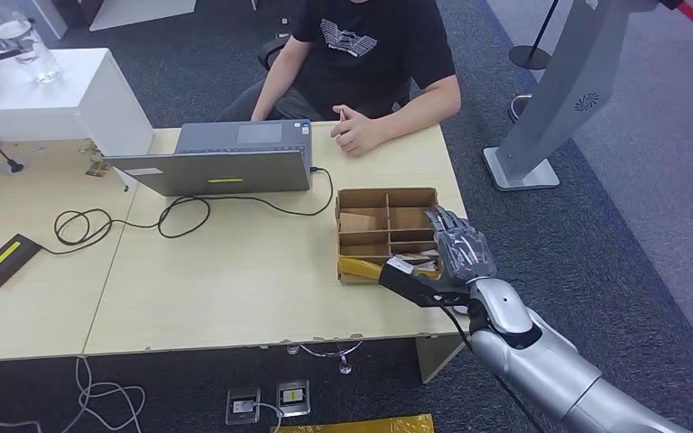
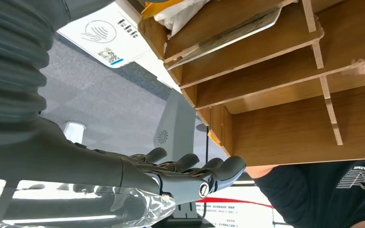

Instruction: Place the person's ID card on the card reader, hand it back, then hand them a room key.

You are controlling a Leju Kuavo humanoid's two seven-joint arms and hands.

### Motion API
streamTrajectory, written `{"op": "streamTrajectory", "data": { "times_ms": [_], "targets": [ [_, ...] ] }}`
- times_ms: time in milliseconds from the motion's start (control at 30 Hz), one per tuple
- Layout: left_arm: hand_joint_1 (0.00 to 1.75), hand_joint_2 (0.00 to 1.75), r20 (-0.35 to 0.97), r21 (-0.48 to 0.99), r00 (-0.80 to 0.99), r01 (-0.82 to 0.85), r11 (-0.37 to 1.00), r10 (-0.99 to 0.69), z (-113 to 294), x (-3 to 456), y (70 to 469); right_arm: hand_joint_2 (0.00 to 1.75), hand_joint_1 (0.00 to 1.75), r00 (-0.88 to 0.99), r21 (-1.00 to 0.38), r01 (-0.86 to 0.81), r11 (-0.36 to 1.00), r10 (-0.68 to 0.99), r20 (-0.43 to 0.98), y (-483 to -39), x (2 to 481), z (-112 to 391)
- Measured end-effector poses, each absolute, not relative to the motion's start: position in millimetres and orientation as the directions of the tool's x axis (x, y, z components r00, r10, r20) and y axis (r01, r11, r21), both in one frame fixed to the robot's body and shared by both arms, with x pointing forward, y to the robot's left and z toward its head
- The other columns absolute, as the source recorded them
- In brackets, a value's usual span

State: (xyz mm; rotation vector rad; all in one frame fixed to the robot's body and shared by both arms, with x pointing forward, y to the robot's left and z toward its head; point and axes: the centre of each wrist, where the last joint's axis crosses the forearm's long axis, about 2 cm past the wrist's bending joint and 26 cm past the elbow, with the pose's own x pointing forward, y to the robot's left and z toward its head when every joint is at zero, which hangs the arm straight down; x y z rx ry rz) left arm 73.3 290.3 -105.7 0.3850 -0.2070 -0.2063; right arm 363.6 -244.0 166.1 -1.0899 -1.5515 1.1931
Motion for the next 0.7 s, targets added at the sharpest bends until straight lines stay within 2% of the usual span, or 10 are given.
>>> {"op": "streamTrajectory", "data": {
  "times_ms": [167,200,300,333,700],
  "targets": [
    [0.00,0.00,0.160,0.391,0.958,0.159,0.907,-0.236,-105.8,73.1,290.3,1.75,0.04,-0.251,-0.980,0.121,0.159,0.960,0.125,-241.6,364.3,163.4],
    [0.00,0.00,0.160,0.391,0.958,0.159,0.907,-0.236,-105.8,73.1,290.3,1.75,0.39,-0.252,-0.980,0.121,0.160,0.959,0.126,-241.1,364.4,163.0],
    [0.00,0.00,0.160,0.391,0.958,0.159,0.907,-0.236,-105.8,73.1,290.3,1.75,1.62,-0.259,-0.979,0.118,0.165,0.957,0.129,-239.2,364.5,162.3],
    [0.00,0.00,0.160,0.391,0.958,0.158,0.907,-0.236,-105.8,73.1,290.3,1.75,1.71,-0.263,-0.979,0.118,0.167,0.956,0.131,-238.3,364.6,162.0],
    [0.00,0.00,0.159,0.390,0.960,0.155,0.908,-0.232,-105.8,73.1,290.3,1.75,1.75,-0.286,-0.976,0.102,0.193,0.945,0.157,-231.9,366.3,156.4]
  ]
}}
